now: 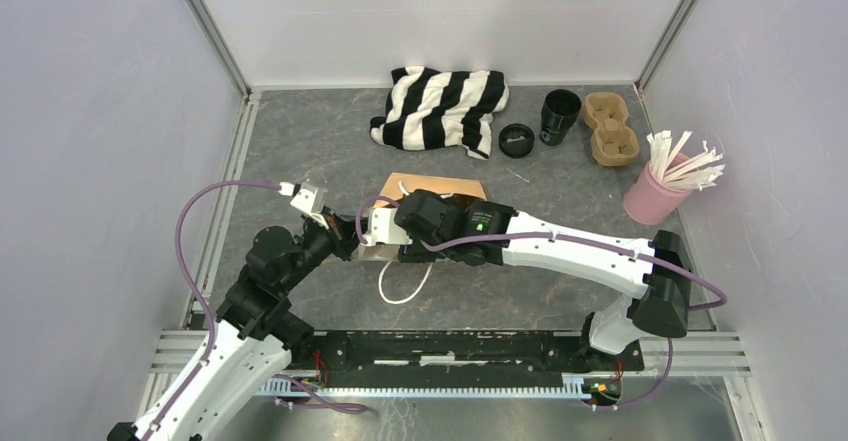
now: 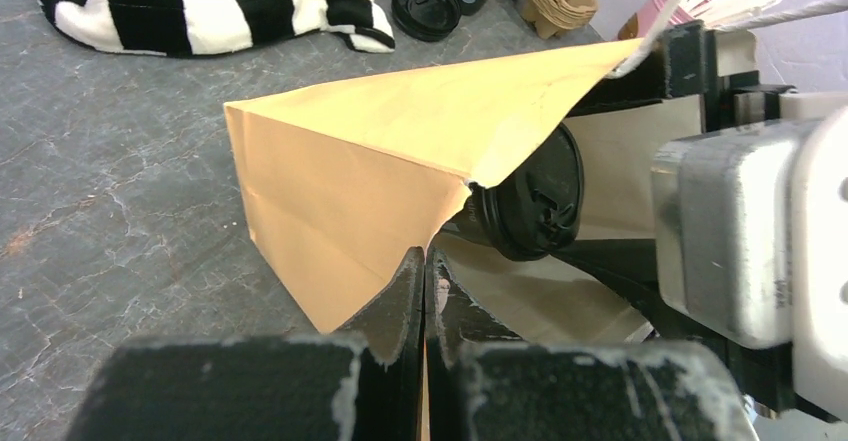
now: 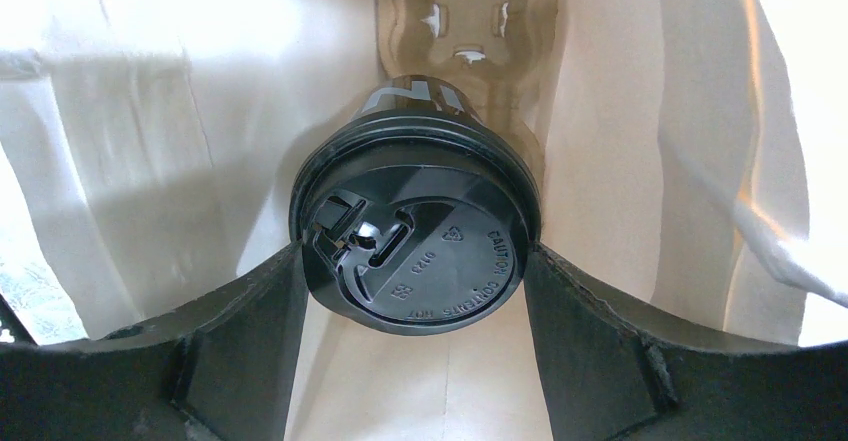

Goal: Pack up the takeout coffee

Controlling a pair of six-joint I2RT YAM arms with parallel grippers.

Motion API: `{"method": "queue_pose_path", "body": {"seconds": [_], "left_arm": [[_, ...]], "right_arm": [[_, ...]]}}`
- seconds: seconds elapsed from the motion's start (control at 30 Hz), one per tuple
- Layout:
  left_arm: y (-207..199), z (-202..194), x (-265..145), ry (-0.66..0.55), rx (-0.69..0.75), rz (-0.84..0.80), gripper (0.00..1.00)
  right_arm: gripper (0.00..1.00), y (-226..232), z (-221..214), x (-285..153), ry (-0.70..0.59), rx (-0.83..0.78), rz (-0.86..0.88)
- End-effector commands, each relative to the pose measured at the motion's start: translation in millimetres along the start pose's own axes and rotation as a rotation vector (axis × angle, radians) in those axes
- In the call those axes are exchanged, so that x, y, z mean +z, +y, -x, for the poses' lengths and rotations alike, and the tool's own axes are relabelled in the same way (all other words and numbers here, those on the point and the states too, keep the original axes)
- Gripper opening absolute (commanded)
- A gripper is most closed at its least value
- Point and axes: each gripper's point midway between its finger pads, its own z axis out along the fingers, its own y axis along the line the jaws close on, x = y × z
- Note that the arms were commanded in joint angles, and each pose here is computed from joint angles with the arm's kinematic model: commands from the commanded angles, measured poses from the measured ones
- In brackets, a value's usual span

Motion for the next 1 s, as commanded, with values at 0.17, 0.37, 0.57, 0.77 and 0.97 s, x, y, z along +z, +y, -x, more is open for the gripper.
{"method": "queue_pose_path", "body": {"seconds": [0.17,0.37,0.57,0.77,0.97], "left_arm": [[-12,6,-10,-0.003,-0.017,-0.045,0.02],[-2,19,-16,-0.042,-0.007,0.026,0.02],[2,31,-14,-0.034,0.038,0.066,0.02],[-1,40,-11,-0.060,0.038,0.061,0.02],[6,26,-10,-0.069,0.030,0.064,0.02]], "right_arm": [[0.56,-16,8,7,-0.073,-0.133,-0.010],[0.56,-26,4,1,-0.076,-0.168,-0.032],[0.56,-21,11,-1,-0.147,-0.250,0.000],[0.54,-19,20,11,-0.130,-0.356,0.038],[0.53,-20,20,31,-0.109,-0.373,0.027]]}}
